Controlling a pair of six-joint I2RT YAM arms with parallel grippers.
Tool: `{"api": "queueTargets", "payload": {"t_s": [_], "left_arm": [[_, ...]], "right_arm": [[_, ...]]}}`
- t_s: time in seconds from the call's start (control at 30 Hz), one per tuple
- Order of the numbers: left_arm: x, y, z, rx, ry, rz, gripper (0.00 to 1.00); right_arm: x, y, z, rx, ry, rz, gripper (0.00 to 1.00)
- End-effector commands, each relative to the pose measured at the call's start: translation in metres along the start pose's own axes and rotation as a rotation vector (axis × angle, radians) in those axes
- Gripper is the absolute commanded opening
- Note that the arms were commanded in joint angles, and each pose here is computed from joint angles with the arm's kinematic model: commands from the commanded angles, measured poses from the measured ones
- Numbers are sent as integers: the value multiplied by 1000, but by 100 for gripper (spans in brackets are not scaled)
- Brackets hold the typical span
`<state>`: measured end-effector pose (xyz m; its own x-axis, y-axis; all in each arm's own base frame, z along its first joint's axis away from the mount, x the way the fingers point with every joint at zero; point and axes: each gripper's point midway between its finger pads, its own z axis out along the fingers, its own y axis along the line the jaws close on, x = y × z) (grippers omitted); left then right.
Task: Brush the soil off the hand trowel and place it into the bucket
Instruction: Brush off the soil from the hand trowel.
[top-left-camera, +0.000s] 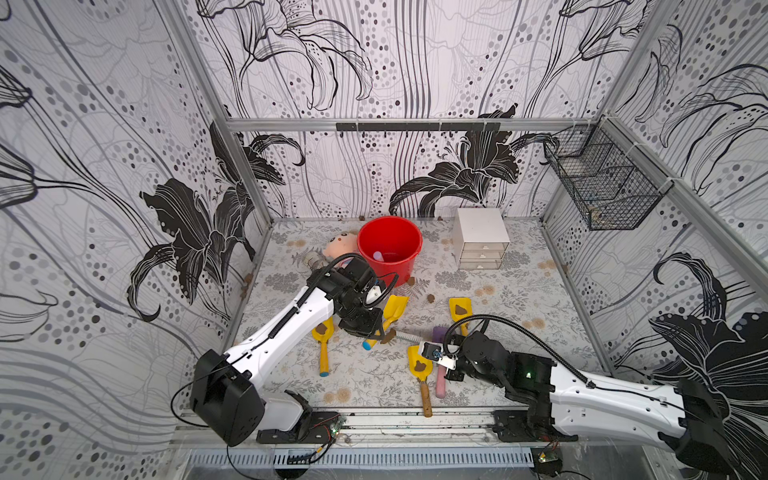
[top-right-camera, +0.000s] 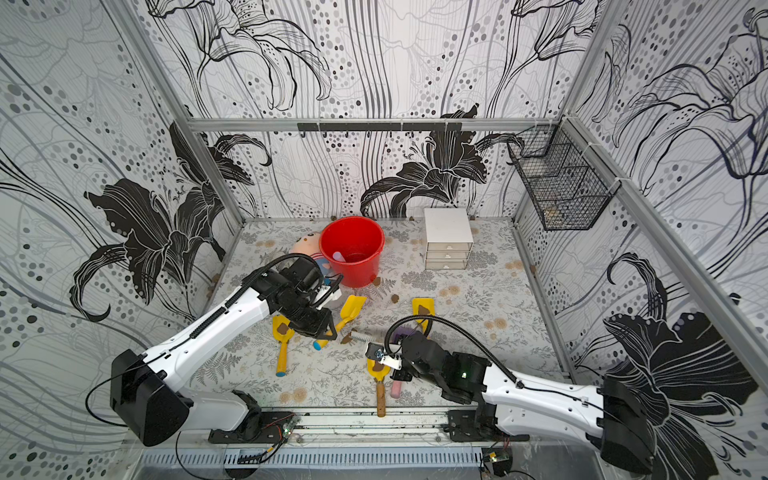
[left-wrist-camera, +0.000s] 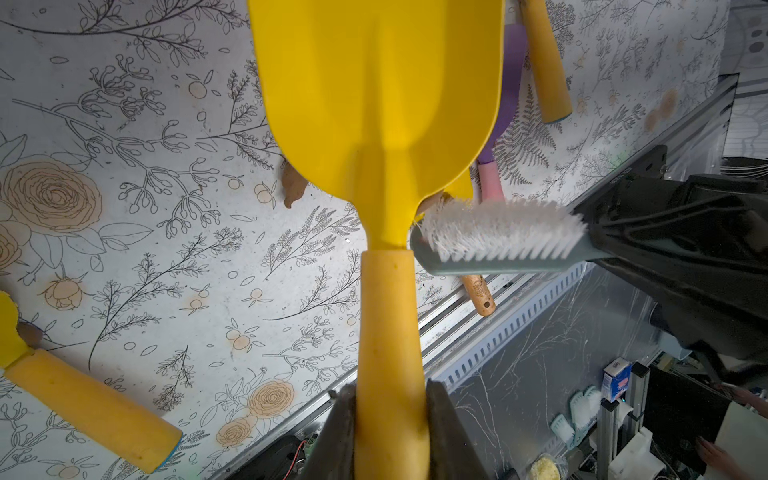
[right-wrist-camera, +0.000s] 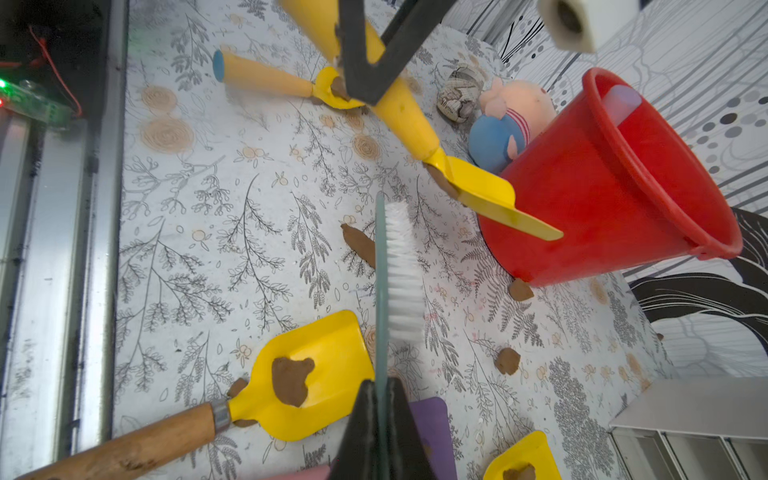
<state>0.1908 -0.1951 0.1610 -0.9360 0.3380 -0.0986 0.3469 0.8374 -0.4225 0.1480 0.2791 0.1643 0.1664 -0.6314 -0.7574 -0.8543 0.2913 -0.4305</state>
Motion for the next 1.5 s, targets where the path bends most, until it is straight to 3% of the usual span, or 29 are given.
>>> {"api": "queueTargets", "payload": {"t_s": [0.0,0.37,0.63,1.13,1.47], "left_arm": [[-2,4,-1,-11,-25,7,0],[-2,0,1,17,-27,16,0],[-7,1,-2,0,-59,15,0],[-19,9,-9,-51,-100,-1,0],[-13,-2,-2,36,-61,-4,0]], "right_arm": [[-30,-17,-9,48,-83,43,0],[-27,-30,16,100,-7,85,0],[0,-23,34,99,99,94,0],[24,-35,28,162,267,25,0],[-14,-4,36,11,103,-72,0]]}}
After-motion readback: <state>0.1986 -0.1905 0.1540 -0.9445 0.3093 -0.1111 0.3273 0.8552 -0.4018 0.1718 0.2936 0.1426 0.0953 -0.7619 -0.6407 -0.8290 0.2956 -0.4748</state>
